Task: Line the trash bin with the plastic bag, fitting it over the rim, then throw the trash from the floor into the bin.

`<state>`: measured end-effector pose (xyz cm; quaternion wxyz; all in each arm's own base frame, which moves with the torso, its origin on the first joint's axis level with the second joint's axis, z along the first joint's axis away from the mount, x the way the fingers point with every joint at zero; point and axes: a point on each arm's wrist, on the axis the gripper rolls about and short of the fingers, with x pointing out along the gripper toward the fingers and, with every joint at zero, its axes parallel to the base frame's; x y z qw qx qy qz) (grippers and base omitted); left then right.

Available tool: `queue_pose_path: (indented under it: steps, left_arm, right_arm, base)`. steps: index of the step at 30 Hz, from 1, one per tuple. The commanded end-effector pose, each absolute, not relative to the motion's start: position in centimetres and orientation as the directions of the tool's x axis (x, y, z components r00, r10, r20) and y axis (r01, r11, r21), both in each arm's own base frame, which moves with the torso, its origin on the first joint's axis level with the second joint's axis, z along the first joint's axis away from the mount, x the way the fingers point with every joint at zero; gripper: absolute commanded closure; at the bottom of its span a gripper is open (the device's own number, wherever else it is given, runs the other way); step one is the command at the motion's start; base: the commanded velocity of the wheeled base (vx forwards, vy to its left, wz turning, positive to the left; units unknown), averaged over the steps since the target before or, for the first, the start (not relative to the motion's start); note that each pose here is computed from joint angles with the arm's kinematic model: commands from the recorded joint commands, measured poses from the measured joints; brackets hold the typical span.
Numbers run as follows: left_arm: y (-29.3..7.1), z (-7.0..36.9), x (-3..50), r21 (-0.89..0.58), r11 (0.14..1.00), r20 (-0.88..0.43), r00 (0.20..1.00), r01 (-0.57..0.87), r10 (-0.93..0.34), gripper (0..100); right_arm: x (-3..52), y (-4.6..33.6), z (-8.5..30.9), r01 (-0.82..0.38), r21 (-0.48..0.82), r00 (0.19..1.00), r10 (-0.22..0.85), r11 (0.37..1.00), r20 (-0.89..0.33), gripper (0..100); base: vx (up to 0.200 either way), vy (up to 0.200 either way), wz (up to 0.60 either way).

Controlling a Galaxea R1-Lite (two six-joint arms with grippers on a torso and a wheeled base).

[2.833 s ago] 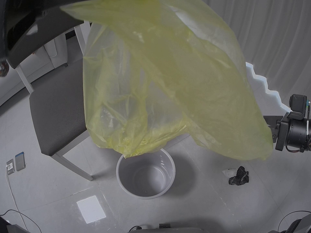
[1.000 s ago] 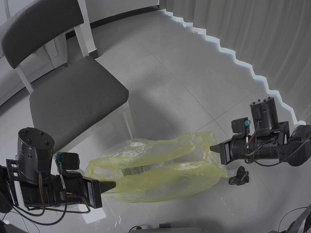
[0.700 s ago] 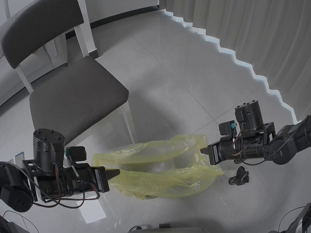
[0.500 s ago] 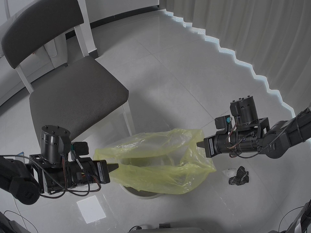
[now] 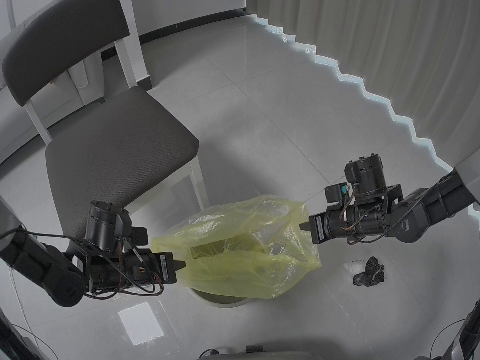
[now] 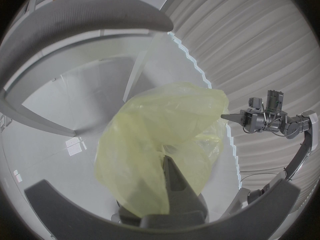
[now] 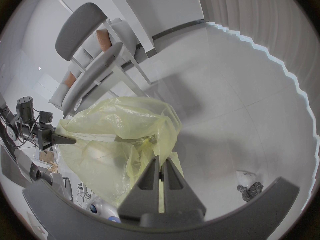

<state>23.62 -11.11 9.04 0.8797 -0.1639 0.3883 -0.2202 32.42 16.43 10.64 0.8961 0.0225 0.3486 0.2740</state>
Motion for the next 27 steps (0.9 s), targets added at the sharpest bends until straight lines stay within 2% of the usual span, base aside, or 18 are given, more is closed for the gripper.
queue_pose_path:
  steps: [1, 10, 17, 27]
  left_arm:
    - [-11.5, 5.4, 24.7, -0.447, 0.867, -0.679, 0.547, 0.219, -0.489, 100]
    - [-11.0, 4.8, 23.2, -0.45, 0.866, -0.703, 0.512, 0.217, -0.494, 100]
    - [-11.1, 2.7, 23.6, -0.42, 0.883, -0.753, 0.463, 0.208, -0.468, 100]
    - [-10.1, -0.2, 26.5, -0.339, 0.898, -0.738, 0.513, 0.28, -0.438, 100]
  right_arm:
    - [33.6, 17.0, 7.4, -0.464, 0.234, 0.565, 0.489, 0.854, -0.665, 100]
    - [32.4, 16.5, 6.9, -0.472, 0.219, 0.537, 0.476, 0.854, -0.696, 100]
    - [32.4, 17.0, 4.6, -0.475, 0.219, 0.496, 0.465, 0.852, -0.734, 100]
    - [34.7, 18.3, 1.5, -0.471, 0.222, 0.472, 0.456, 0.854, -0.754, 100]
  base:
    - [0.0, 0.0, 0.0]
    - [0.0, 0.0, 0.0]
    - [0.0, 0.0, 0.0]
    - [0.0, 0.0, 0.0]
